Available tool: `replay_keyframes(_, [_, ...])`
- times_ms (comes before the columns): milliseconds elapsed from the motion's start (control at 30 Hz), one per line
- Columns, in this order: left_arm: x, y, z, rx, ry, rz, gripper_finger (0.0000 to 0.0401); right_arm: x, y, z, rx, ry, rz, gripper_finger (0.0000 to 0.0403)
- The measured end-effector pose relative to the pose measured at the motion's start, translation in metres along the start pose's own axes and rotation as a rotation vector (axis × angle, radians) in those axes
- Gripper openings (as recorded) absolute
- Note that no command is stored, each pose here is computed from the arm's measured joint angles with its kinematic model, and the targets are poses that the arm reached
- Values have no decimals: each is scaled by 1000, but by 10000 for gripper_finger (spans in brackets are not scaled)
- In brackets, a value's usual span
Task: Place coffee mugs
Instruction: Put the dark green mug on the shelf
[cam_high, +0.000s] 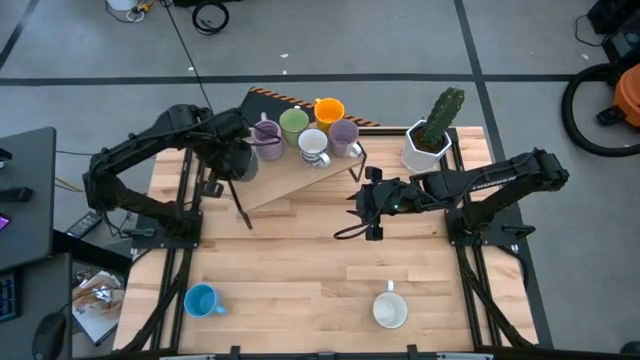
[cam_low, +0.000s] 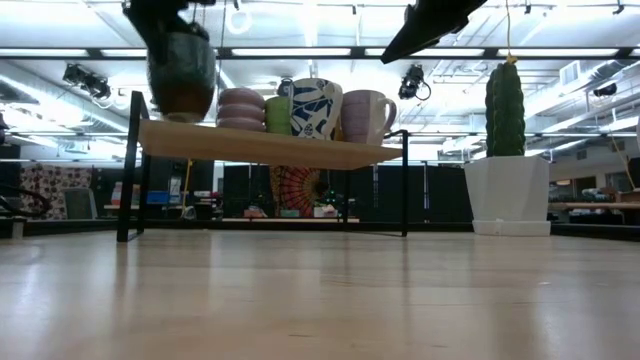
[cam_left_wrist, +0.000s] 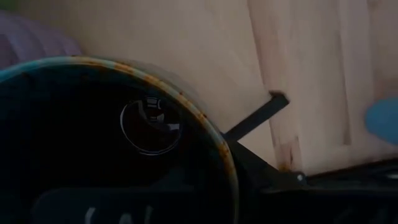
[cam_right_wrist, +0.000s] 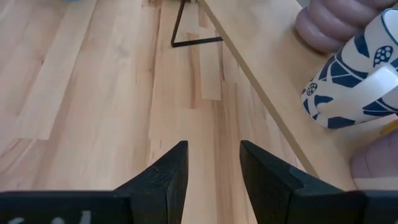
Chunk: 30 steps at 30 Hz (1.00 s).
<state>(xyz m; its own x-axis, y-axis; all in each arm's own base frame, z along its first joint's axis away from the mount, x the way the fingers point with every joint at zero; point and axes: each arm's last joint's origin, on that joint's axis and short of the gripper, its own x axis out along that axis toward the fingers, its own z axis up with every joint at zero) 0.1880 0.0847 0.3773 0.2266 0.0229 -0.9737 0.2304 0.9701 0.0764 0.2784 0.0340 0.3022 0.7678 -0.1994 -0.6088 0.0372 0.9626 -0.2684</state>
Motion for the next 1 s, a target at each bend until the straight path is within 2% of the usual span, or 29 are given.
replay_keyframes(233, [7,9,-11,-4,20,2,42,-5,-2,1,-16,-14,-1,151])
replay_keyframes(400, [6,14,-17,55,30,5,42,-14,-5,2,-8,-35,-3,151])
replay_keyframes(533, [6,17,-20,51,34,8,43,-18,-6,2,-2,-48,-4,151])
replay_keyframes(767, [5,22,-25,152,66,27,44,-19,-6,2,-1,-49,-4,151])
replay_keyframes(1000, [7,24,-25,163,34,-7,44,-18,-6,2,3,-50,1,151])
